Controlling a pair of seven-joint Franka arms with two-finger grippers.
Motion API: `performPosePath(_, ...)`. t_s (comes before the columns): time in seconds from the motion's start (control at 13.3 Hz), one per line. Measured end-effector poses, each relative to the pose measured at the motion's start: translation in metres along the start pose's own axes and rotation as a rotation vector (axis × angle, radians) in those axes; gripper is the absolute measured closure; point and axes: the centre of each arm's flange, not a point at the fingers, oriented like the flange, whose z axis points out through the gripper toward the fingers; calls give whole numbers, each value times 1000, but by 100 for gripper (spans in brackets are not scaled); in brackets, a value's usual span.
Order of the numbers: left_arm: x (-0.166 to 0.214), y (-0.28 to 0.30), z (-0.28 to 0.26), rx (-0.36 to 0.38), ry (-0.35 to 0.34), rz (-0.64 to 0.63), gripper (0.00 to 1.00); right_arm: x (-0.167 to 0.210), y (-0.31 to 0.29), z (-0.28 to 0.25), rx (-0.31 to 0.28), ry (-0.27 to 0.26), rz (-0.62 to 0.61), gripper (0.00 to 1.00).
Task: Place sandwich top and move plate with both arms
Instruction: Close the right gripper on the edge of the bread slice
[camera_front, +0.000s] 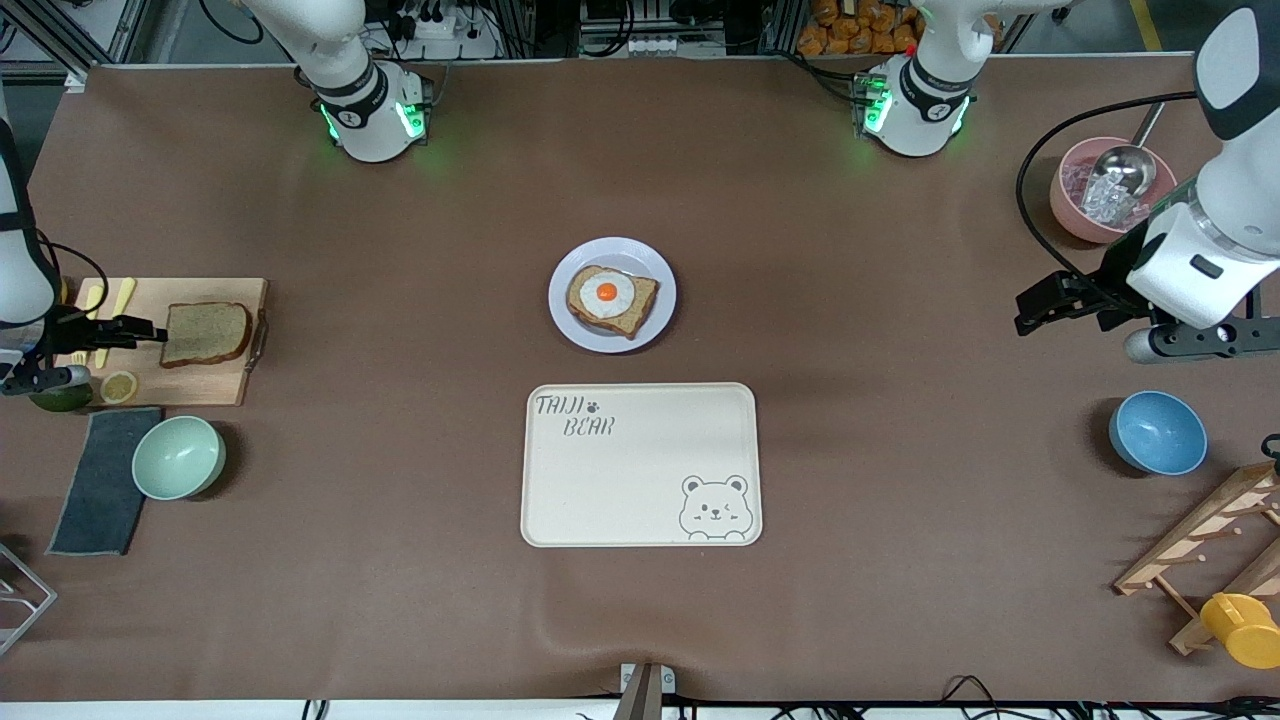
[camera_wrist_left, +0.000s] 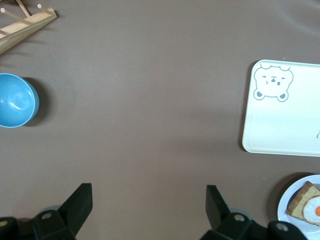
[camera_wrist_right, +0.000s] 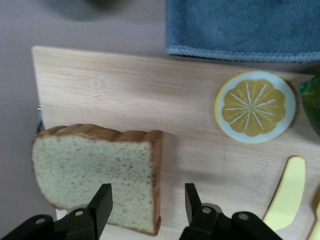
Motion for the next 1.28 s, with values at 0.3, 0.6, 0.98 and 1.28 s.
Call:
performPosePath(0.3, 2, -11, -9, -68, 5, -38, 0, 1, 1, 13, 15, -13, 1, 37)
performPosePath(0.6, 2, -7, -10, -76, 5, -34, 0, -2, -2, 31, 30, -12, 8, 44)
performPosePath(0.98, 1, -1, -11, -78, 6, -23, 0, -2, -6, 32, 40, -3, 12, 76)
performPosePath(1.28, -1, 5, -10, -79, 5, -13, 0, -2, -6, 29, 43, -6, 12, 78)
